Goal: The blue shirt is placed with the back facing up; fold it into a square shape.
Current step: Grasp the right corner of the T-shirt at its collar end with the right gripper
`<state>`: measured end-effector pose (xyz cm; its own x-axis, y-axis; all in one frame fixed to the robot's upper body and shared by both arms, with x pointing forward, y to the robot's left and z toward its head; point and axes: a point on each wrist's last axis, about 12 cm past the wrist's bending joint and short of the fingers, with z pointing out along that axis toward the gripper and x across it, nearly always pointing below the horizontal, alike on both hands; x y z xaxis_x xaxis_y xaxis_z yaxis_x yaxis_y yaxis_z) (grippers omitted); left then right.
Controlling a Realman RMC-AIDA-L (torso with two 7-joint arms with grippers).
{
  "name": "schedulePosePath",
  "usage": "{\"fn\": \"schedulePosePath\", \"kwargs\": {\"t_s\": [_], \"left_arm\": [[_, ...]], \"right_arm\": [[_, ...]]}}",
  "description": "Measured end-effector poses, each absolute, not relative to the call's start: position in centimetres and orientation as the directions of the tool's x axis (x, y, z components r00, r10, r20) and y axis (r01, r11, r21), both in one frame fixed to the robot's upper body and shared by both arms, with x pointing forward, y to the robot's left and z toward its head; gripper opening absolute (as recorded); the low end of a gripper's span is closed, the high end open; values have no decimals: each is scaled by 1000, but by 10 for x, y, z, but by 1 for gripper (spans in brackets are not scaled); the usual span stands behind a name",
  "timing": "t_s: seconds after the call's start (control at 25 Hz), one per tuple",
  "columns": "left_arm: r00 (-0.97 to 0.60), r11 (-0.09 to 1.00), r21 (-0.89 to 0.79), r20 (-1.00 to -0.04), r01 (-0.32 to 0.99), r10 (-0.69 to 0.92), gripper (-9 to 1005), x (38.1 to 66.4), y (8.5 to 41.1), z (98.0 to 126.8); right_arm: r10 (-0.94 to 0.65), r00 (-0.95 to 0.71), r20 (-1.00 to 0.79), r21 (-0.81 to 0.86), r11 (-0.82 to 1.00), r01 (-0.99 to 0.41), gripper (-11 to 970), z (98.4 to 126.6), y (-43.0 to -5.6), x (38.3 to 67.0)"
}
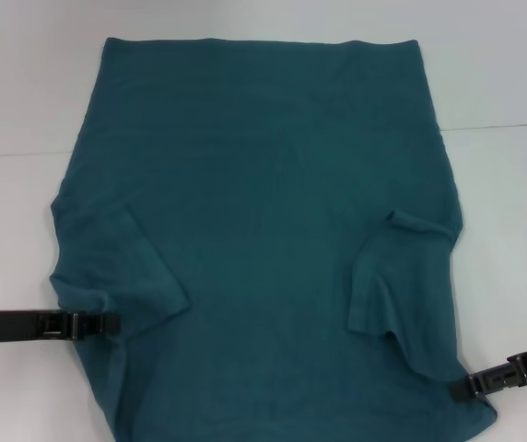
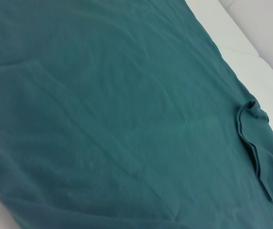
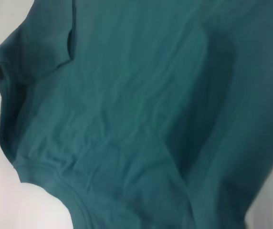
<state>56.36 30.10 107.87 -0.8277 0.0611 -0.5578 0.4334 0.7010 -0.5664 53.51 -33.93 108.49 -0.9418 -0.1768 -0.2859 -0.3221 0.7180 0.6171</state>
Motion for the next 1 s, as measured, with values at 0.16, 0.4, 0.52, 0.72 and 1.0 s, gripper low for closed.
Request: {"fn": "schedulePosePath", "kwargs": {"t_s": [0.16,0.4,0.52,0.72,1.0], "left_arm": [[-827,700,-566,-559,435,62,16,564,301,1079],[-826,700,-565,-561,437,63,17,565,301,1080],[-825,701,-564,-561,437,63,18,565,301,1080],[-824,701,-564,-563,437,60,17,565,301,1080],[-823,699,-566,-565,437,57,17,566,300,1081]], "right_arm": [[-177,-943,-282,621,716,-321,882,1083,-338,533],[-176,-945,-277,624,715,-316,882,1082,-339,531],[-175,-945,-276,625,715,-315,883,1082,-339,531],[-177,-947,-270,622,718,-311,884,1081,-340,530],[-184,-949,-257,620,722,-308,882,1080,-340,529]]}}
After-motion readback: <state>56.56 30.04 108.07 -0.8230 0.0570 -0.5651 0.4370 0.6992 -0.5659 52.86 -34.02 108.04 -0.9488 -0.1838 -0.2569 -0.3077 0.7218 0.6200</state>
